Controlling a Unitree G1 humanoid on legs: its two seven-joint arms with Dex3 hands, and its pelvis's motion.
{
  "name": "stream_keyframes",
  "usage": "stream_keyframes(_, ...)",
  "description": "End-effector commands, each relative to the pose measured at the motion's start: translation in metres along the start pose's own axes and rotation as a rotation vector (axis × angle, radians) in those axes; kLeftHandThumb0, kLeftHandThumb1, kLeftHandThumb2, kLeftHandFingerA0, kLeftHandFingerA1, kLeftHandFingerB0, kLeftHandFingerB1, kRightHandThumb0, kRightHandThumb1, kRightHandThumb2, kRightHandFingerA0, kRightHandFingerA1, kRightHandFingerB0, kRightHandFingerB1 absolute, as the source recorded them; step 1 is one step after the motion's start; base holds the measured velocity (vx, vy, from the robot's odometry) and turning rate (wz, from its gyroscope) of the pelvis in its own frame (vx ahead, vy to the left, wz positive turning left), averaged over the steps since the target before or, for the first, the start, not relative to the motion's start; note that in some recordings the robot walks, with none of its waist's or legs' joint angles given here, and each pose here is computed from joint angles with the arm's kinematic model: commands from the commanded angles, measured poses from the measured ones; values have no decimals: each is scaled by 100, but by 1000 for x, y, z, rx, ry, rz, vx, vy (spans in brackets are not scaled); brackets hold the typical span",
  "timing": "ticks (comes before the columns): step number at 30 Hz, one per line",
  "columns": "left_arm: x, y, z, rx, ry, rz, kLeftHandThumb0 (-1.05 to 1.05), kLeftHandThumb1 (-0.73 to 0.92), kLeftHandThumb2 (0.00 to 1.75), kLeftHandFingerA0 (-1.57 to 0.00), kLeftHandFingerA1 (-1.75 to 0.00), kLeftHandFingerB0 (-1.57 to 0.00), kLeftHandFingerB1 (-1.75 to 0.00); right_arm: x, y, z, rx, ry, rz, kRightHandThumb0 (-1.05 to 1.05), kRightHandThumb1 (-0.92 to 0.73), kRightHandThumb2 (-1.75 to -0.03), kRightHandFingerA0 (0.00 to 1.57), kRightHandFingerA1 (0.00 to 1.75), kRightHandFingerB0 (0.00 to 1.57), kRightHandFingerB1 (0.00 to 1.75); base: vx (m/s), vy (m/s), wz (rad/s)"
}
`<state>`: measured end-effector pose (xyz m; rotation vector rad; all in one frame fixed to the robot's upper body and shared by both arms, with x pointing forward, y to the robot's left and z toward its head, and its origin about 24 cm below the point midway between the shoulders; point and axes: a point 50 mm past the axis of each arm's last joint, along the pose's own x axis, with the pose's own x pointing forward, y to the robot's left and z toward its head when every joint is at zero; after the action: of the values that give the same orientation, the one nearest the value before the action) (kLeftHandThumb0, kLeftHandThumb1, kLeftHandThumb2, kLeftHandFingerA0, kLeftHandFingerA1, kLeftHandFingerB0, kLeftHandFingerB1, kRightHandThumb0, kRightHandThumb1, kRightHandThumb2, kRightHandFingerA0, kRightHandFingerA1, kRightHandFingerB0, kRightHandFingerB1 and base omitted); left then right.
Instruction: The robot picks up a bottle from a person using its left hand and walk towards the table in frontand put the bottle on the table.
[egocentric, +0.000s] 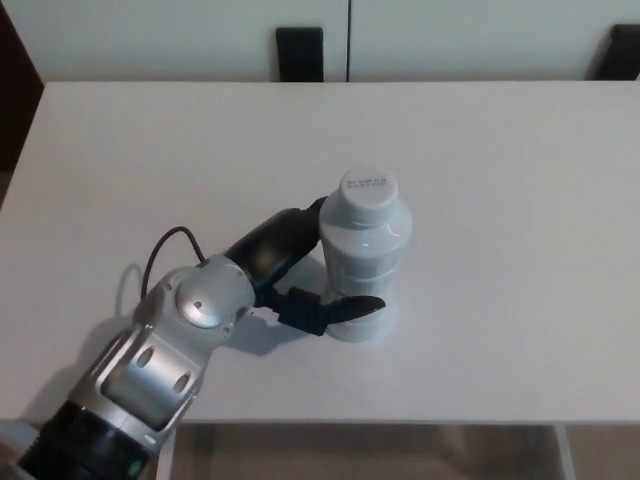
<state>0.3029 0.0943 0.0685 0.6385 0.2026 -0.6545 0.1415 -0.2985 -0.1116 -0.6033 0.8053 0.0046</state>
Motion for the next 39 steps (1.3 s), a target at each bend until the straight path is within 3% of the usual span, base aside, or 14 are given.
stream_keyframes(1,-12,14,-3,43,14,-27,-89,59,57,0,0,0,0,-2,1,-4,-4,12,7,-39,-73,-62,66,46,54,40,0,0,0)
stream_keyframes(2,-18,21,-5,61,11,-26,-88,46,82,0,0,0,0,-2,1,-4,-7,16,7,-39,-73,-62,66,46,54,41,0,0,0)
stream_keyframes(4,-30,35,-9,63,7,-5,-90,49,87,0,0,0,0,-2,0,-4,-16,14,8,-39,-73,-62,68,47,54,40,0,0,0)
stream_keyframes(5,-36,42,-10,62,6,10,-93,59,59,0,0,0,0,-2,0,-4,-19,12,8,-38,-73,-62,68,47,56,41,0,0,0)
stream_keyframes(7,-45,52,-11,44,-6,37,-88,47,87,0,0,0,0,-1,-1,-3,-17,11,5,-39,-73,-62,69,47,56,41,0,0,0)
stream_keyframes(13,-107,75,-37,-75,-96,113,-85,47,85,0,0,0,0,-1,3,-4,-29,14,21,-39,-73,-62,67,46,55,41,0,0,0)
stream_keyframes(20,-192,12,-55,-188,-133,117,-65,40,80,-8,-17,-7,-20,-5,9,-13,-34,53,33,-40,-73,-62,65,46,54,40,0,0,0)
stream_keyframes(22,-212,-17,-51,-134,-170,65,-34,20,83,0,-51,0,-48,-4,10,-14,-29,71,25,-42,-73,-62,69,47,55,40,0,0,0)
stream_keyframes(24,-223,-34,-48,-140,-199,23,-62,46,55,-15,-33,-20,-29,-5,9,-16,-26,82,22,-41,-72,-62,69,47,55,40,0,0,0)
stream_keyframes(27,-246,-53,-38,-184,-204,-93,-65,46,55,-29,-31,-32,-33,-6,11,-18,-11,90,22,-41,-72,-62,68,46,54,40,0,0,0)
stream_keyframes(28,-257,-59,-38,-204,-218,-174,-73,44,80,-29,-41,-31,-42,-7,10,-19,-7,98,19,-40,-72,-62,66,46,54,40,0,0,0)
stream_keyframes(30,-267,-66,-42,-231,-215,-230,-72,51,57,-37,-33,-37,-33,-8,9,-22,-9,106,18,-40,-72,-62,65,45,54,40,0,0,0)
stream_keyframes(33,-276,-70,-52,-299,-191,-278,-69,42,80,-37,-44,-37,-45,-5,6,-19,-1,105,12,-39,-72,-62,65,45,54,40,0,0,0)
stream_keyframes(39,-286,-82,-85,-470,-80,-353,-57,46,55,-55,-37,-58,-38,-3,-1,-15,-3,89,-3,-39,-73,-62,68,45,56,41,0,0,0)
